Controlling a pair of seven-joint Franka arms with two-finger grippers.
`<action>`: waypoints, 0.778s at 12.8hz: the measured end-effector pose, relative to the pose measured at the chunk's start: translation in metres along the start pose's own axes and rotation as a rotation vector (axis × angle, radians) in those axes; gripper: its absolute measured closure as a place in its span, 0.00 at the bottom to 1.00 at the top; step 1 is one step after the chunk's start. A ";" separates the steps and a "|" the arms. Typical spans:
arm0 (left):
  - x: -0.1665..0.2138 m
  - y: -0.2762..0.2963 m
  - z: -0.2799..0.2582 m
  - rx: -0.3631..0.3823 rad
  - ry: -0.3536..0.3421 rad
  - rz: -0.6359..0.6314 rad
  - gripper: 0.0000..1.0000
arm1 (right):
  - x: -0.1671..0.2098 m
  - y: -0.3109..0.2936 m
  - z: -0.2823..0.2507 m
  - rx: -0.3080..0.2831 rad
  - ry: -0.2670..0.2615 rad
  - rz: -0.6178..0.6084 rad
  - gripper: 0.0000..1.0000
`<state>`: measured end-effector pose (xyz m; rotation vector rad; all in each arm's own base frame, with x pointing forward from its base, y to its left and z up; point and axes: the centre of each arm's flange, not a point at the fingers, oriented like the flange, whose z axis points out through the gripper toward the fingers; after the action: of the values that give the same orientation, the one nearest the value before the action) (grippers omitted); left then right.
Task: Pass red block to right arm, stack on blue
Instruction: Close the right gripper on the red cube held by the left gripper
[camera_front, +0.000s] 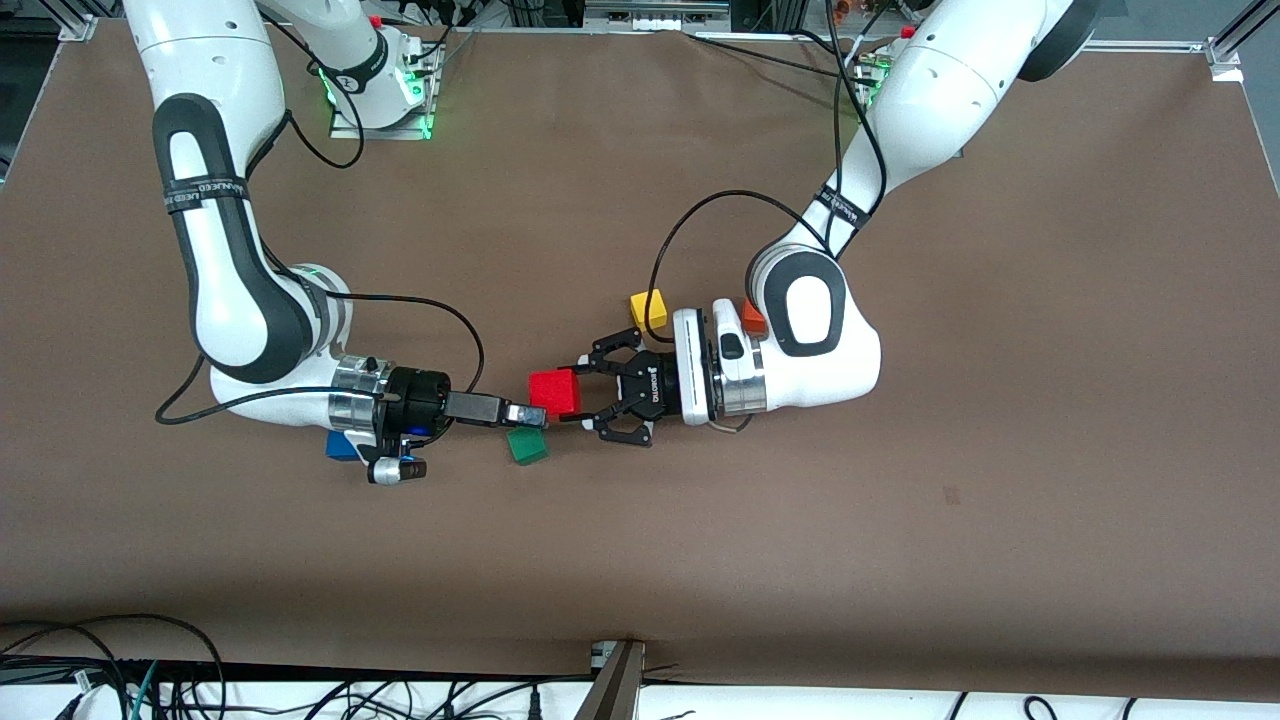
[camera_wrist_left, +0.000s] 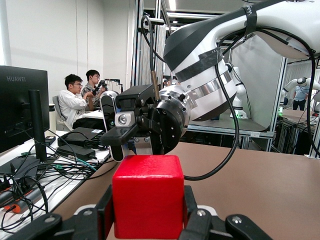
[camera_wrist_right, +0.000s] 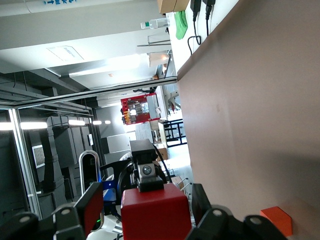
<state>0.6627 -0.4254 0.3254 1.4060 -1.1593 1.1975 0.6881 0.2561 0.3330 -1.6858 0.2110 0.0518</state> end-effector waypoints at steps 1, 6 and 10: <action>0.000 0.000 0.000 0.000 0.000 0.000 0.44 | 0.000 0.001 0.000 -0.001 0.000 0.001 0.21; 0.001 0.000 0.000 0.000 0.001 0.000 0.44 | -0.002 0.006 0.000 -0.004 -0.001 0.006 0.34; 0.000 0.001 0.001 0.000 0.000 -0.001 0.44 | -0.002 0.005 0.000 -0.004 0.000 0.003 0.41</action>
<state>0.6623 -0.4266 0.3253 1.4064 -1.1584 1.1961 0.6856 0.2561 0.3285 -1.6890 0.2133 0.0548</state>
